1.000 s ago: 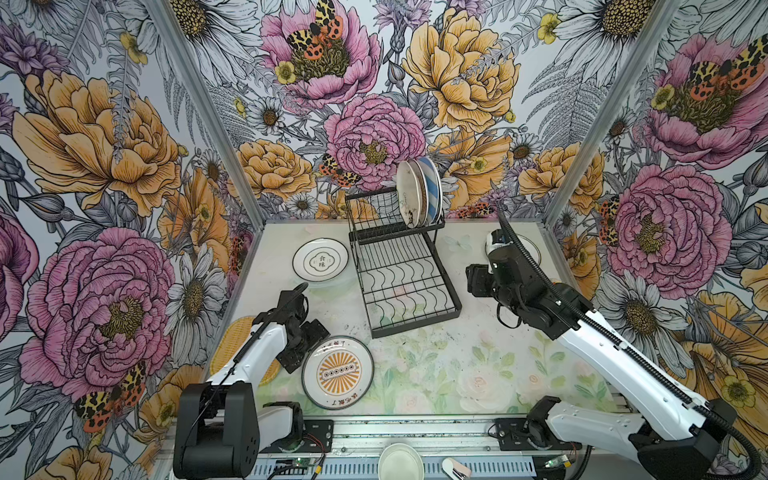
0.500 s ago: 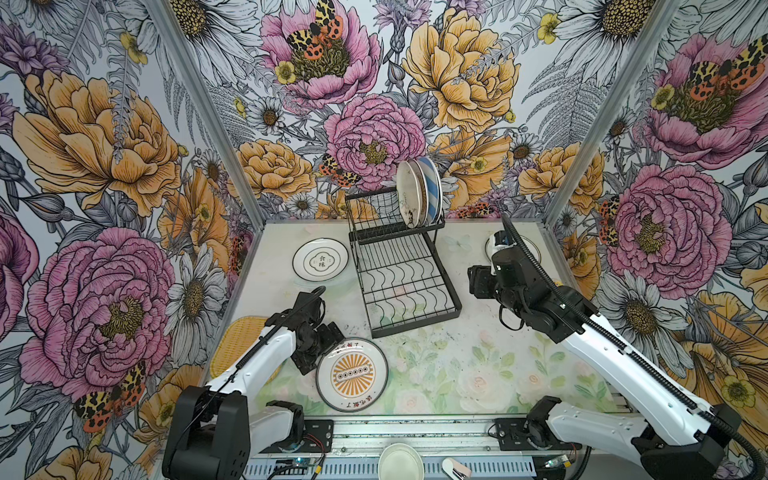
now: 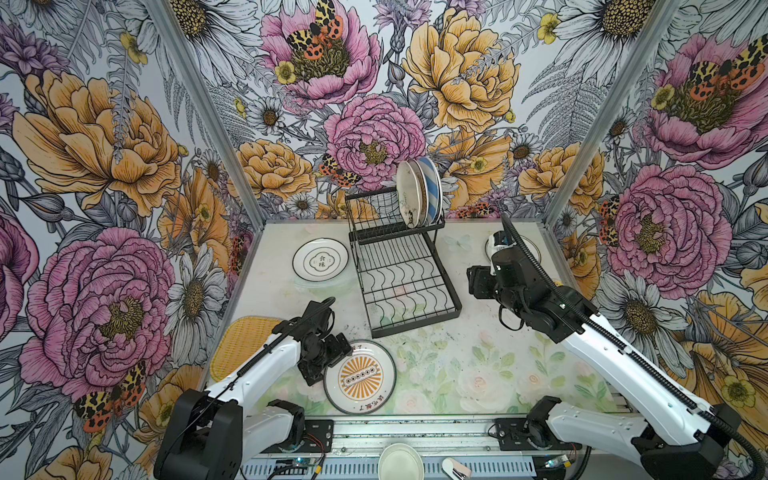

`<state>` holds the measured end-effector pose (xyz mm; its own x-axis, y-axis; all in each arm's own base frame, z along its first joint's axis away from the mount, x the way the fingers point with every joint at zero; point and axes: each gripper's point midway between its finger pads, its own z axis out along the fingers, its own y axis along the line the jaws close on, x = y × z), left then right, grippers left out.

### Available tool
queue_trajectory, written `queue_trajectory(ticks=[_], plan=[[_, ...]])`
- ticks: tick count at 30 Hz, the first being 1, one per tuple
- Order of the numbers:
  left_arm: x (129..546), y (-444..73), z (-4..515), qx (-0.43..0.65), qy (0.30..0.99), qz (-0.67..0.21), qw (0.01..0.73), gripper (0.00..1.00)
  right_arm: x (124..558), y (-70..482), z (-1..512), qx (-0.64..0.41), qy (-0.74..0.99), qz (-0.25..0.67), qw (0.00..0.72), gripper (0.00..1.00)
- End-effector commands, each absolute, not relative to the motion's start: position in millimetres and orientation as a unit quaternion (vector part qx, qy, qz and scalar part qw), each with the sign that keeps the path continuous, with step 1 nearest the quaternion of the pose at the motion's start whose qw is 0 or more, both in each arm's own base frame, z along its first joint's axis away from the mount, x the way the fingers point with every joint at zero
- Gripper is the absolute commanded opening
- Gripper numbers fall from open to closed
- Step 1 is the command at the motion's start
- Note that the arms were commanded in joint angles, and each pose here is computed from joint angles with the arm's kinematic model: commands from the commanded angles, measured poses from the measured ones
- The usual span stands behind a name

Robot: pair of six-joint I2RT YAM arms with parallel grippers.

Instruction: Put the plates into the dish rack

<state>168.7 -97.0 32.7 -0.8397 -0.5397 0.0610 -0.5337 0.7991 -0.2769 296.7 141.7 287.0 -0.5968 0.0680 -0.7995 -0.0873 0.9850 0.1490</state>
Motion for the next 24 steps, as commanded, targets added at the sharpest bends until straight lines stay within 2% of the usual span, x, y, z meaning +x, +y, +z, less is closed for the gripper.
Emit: queue_trajectory(ticks=[1, 10, 24], plan=[[163.1, -108.4, 35.2, -0.274, 0.948, -0.159, 0.005, 0.99, 295.7, 141.5, 293.2, 0.007, 0.883, 0.104, 0.458, 0.65], [161.9, -142.0, 39.9, -0.229, 0.954, -0.194, 0.006, 0.99, 289.6, 145.0, 287.1, 0.005, 0.886, 0.121, 0.447, 0.65], [165.8, -214.1, 49.4, -0.082, 0.968, -0.236, -0.016, 0.99, 287.7, 150.3, 279.7, 0.002, 0.891, 0.132, 0.434, 0.65]])
